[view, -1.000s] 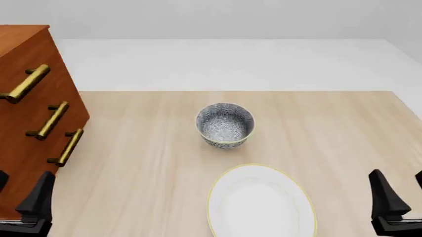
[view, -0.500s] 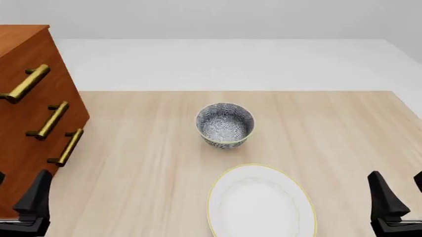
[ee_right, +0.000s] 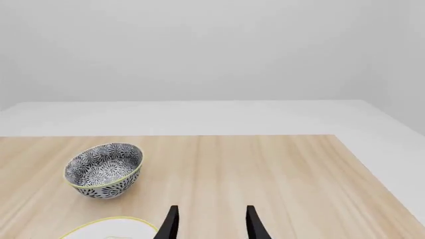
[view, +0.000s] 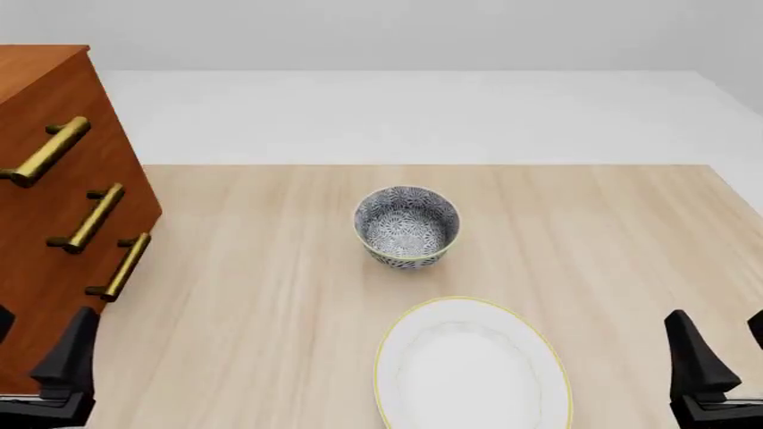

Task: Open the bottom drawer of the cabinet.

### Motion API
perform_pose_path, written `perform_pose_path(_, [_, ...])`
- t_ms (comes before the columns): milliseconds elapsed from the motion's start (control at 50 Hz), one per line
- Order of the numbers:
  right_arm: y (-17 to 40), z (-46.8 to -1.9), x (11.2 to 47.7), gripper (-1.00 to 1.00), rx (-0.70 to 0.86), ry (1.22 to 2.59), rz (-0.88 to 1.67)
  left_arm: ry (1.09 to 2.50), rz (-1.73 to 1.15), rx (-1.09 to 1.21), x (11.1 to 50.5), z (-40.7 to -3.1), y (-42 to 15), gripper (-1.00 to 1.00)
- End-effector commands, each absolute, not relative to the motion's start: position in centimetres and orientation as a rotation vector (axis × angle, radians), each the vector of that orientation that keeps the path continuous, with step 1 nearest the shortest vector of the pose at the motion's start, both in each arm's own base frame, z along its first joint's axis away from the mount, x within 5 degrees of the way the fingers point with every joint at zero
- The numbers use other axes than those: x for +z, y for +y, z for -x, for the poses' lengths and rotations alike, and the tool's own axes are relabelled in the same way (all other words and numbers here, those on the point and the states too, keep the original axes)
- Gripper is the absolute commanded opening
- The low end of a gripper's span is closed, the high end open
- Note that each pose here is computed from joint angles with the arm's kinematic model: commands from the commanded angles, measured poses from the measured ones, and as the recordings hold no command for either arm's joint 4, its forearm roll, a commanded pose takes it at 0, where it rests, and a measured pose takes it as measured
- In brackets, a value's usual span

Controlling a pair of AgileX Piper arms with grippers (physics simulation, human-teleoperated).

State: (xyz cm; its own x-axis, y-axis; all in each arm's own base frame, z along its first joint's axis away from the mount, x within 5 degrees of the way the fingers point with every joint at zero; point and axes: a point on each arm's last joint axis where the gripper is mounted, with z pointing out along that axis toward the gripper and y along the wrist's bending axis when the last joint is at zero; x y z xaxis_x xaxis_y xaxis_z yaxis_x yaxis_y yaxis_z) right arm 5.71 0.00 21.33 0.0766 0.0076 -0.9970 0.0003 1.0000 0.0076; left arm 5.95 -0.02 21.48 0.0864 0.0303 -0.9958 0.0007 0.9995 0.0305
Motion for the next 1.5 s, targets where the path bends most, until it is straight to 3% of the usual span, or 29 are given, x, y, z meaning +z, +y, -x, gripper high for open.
perform_pose_path(20, [0.0, -5.7, 21.3, 1.00, 0.005, 1.494, -0.006, 1.492, -0.033, 0.020, 21.4, -6.0, -0.1, 1.00])
perform_pose_path(520, [0.0, -5.7, 21.3, 1.00, 0.006, 1.495, -0.007, 1.496, -0.041, 0.024, 21.3, -5.8, -0.1, 1.00])
perform_pose_path(1060, [0.0, -5.8, 21.3, 1.00, 0.006, 1.495, -0.007, 1.543, -0.392, 0.109, 22.1, -8.4, -1.5, 1.00])
perform_pose_path(1500, [0.0, -5.8, 21.3, 1.00, 0.005, 1.495, -0.006, 1.503, -0.646, 0.377, 21.7, -11.1, -1.8, 1.00])
